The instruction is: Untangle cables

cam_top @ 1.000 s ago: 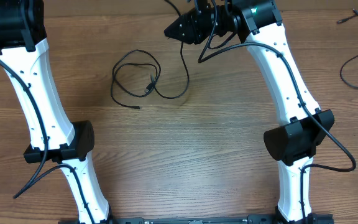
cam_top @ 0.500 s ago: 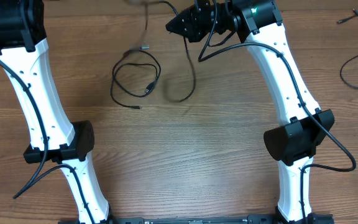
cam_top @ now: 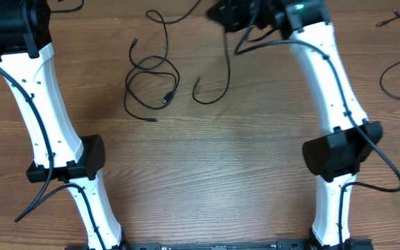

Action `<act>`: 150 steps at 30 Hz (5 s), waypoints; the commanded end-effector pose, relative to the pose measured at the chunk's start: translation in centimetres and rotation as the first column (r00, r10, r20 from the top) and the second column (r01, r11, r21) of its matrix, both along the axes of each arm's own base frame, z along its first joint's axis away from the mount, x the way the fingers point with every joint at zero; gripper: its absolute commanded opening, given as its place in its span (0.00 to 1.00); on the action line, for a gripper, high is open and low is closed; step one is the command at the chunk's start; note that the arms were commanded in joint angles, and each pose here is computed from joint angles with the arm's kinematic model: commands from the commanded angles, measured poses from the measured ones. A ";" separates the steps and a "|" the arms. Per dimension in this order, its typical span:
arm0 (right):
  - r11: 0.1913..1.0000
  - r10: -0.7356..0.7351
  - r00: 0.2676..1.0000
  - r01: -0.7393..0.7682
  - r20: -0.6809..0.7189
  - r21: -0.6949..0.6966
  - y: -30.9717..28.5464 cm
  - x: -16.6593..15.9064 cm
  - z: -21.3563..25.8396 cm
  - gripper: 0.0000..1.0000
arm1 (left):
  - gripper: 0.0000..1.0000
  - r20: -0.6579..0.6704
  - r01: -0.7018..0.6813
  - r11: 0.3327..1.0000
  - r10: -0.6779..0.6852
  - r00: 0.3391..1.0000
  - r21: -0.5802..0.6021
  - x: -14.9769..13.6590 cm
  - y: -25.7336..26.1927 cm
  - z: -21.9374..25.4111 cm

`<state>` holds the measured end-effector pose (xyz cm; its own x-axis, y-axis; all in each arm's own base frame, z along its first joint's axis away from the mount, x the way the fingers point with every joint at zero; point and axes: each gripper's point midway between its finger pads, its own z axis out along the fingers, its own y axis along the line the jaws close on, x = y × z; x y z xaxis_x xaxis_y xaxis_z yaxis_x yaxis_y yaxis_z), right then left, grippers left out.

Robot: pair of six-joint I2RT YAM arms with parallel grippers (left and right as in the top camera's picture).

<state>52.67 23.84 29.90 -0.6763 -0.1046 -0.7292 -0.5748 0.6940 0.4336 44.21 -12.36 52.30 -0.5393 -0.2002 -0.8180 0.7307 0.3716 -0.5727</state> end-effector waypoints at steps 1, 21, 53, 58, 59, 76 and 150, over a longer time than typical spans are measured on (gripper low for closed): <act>0.949 -0.309 0.943 0.314 0.122 -0.018 -8.4 0.8 7.1 0.04 | 1.00 0.066 -0.091 0.994 0.087 0.994 0.057 0.0 0.6 0.2; -0.034 -0.988 0.003 0.972 0.155 -0.234 -44.2 -17.3 12.7 0.04 | 1.00 0.040 -0.239 0.965 0.236 0.971 0.106 2.1 2.1 -1.1; 0.404 -0.885 0.390 0.915 0.255 0.002 -34.3 -26.9 22.0 0.04 | 1.00 0.039 -0.245 0.967 0.243 0.969 0.076 2.2 2.1 -0.3; -0.077 -0.940 -0.071 0.997 0.333 -0.004 -38.7 -35.5 23.2 0.04 | 1.00 0.043 -0.246 0.966 0.243 0.969 0.075 2.2 2.1 -0.2; -0.179 -0.926 -0.159 0.983 0.343 -0.027 -39.7 -37.2 22.8 0.04 | 1.00 0.046 -0.246 0.966 0.243 0.969 0.075 2.2 2.1 -0.2; -0.516 -0.853 -0.437 0.788 0.286 -0.337 -53.9 -33.5 14.3 0.04 | 1.00 0.050 -0.230 0.970 0.227 0.973 0.074 2.1 1.3 -0.1; 0.684 -0.726 0.686 0.727 0.041 -0.060 -28.7 -5.6 11.2 1.00 | 1.00 0.173 -0.385 0.912 0.360 0.917 0.141 4.2 2.6 0.0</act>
